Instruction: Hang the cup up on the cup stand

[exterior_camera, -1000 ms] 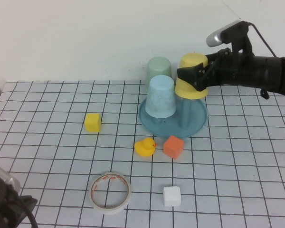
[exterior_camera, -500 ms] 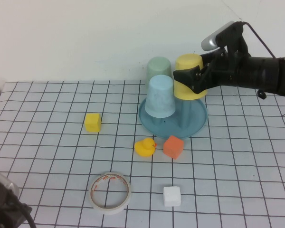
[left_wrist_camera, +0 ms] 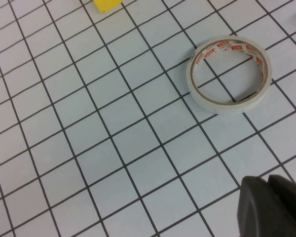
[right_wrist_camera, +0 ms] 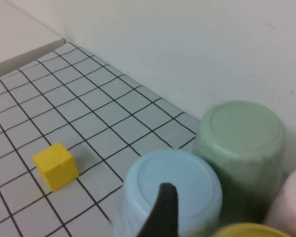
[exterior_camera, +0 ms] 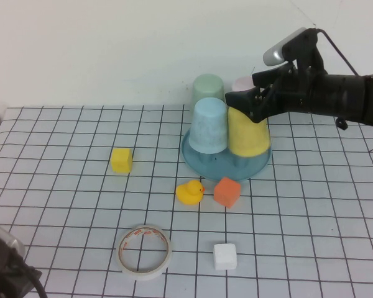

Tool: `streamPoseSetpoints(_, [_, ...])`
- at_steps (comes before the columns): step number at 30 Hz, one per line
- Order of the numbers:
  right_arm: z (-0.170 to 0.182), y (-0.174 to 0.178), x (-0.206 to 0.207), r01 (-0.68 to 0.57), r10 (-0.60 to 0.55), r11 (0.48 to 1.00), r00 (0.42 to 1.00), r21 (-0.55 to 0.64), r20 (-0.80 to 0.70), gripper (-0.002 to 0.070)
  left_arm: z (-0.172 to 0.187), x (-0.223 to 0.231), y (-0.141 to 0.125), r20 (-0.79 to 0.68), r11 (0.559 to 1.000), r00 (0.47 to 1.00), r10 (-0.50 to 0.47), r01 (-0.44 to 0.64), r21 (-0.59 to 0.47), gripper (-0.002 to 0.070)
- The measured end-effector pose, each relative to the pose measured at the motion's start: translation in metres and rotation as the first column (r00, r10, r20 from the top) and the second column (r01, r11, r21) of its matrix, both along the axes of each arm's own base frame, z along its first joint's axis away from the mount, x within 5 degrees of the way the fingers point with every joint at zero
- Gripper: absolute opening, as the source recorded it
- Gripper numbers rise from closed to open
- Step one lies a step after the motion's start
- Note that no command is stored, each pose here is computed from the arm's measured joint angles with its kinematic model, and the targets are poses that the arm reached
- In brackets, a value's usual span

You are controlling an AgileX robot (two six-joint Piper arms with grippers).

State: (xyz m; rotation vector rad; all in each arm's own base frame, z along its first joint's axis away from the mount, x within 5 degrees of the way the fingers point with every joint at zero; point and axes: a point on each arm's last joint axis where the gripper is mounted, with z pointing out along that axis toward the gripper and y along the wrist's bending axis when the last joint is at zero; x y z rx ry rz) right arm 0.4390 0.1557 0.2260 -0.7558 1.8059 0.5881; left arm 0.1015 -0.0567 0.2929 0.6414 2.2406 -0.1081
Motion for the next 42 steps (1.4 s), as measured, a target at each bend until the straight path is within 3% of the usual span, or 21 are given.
streamPoseSetpoints(9, [0.004,0.002,-0.001,-0.006,0.008,0.999,1.0,0.051,-0.03,0.0691,0.0,0.0,0.0,0.0,1.0,1.0,0.0,0.0,0.0,0.0])
streamPoseSetpoints(12, [0.004,0.003,-0.002,0.009,0.002,0.993,0.995,0.118,-0.096,0.0649,0.0,0.0,0.0,0.0,1.0,1.0,0.0,0.0,0.0,0.0])
streamPoseSetpoints(14, [0.01,0.004,-0.004,0.015,0.003,0.989,0.993,0.15,-0.115,0.0559,0.0,0.0,0.0,0.0,1.0,1.0,0.0,0.0,0.0,0.0])
streamPoseSetpoints(19, [0.048,-0.011,-0.014,0.005,0.029,0.966,0.992,0.259,-0.127,0.0129,0.002,-0.003,0.002,0.02,1.0,1.0,0.0,0.0,-0.009,0.0])
streamPoseSetpoints(22, [0.077,-0.028,-0.027,-0.052,0.102,0.943,0.985,0.329,-0.138,0.0045,0.009,-0.009,0.009,0.077,0.999,0.997,0.001,0.001,-0.032,0.0])
streamPoseSetpoints(27, [0.107,-0.054,-0.057,-0.218,0.305,0.897,0.935,0.385,-0.181,0.0015,0.025,-0.031,0.03,0.229,0.993,0.973,0.036,-0.008,-0.121,0.0])
streamPoseSetpoints(31, [0.123,-0.061,-0.091,-0.272,0.362,0.888,0.91,0.37,-0.201,0.0014,0.025,-0.048,0.044,0.33,0.983,0.943,0.053,0.01,-0.185,0.0])
streamPoseSetpoints(36, [0.137,-0.065,-0.142,-0.222,0.289,0.916,0.943,0.335,-0.166,0.0013,0.001,-0.053,0.049,0.361,0.975,0.929,0.08,0.003,-0.224,0.0])
streamPoseSetpoints(42, [0.15,-0.074,-0.215,-0.131,0.139,0.958,0.99,0.255,-0.016,0.0013,-0.017,-0.05,0.048,0.345,0.972,0.934,0.099,-0.017,-0.233,0.0])
